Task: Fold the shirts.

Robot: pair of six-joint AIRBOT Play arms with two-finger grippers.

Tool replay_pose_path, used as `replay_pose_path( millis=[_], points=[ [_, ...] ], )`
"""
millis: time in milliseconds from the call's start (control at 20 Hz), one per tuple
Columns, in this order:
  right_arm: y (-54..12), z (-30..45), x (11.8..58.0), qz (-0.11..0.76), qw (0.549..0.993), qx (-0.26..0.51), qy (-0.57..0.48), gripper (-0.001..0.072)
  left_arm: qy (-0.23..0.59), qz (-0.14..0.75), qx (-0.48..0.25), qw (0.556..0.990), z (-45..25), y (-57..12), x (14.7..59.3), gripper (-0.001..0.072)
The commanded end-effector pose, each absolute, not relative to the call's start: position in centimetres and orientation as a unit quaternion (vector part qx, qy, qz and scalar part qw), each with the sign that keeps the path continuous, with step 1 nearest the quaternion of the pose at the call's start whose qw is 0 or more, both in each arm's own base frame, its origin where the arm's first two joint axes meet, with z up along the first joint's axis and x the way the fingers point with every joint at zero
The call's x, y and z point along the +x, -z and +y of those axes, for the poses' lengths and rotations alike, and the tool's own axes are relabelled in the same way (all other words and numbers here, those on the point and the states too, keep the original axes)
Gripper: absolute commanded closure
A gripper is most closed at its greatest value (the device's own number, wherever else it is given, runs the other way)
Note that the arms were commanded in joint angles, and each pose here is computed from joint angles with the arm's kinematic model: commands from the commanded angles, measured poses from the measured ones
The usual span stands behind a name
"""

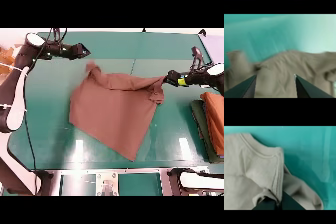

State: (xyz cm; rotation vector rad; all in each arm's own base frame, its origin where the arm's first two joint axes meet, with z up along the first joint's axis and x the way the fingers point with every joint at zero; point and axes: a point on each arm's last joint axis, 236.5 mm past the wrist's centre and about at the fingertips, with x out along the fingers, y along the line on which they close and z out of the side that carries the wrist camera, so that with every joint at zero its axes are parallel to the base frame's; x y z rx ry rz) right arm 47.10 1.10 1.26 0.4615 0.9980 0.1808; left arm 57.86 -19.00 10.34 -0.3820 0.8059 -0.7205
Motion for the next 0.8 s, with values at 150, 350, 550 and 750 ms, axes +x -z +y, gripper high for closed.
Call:
replay_pose_path(
  millis=[150, 350, 550, 750],
  points=[
    [1.9, -3.0, 46.3, 0.5, 0.833, 0.229, -0.048, 0.0691, 0.302, 0.6, -0.268, 0.691, -13.0, -9.8, 47.2, 0.017],
    [2.1, -5.8, 45.7, 0.5, 0.83, 0.245, -0.027, 0.0691, 0.228, 0.693, -0.226, 0.645, -13.0, -4.8, 39.4, 0.017],
    [2.2, -6.3, 45.6, 0.498, 0.834, 0.233, -0.031, 0.0691, 0.17, 0.704, -0.249, 0.643, -15.4, 1.4, 31.1, 0.0169],
    [2.2, -6.3, 45.6, 0.499, 0.834, 0.233, -0.031, 0.069, 0.144, 0.674, -0.342, 0.638, -19.8, 6.4, 24.8, 0.017]
  ],
)
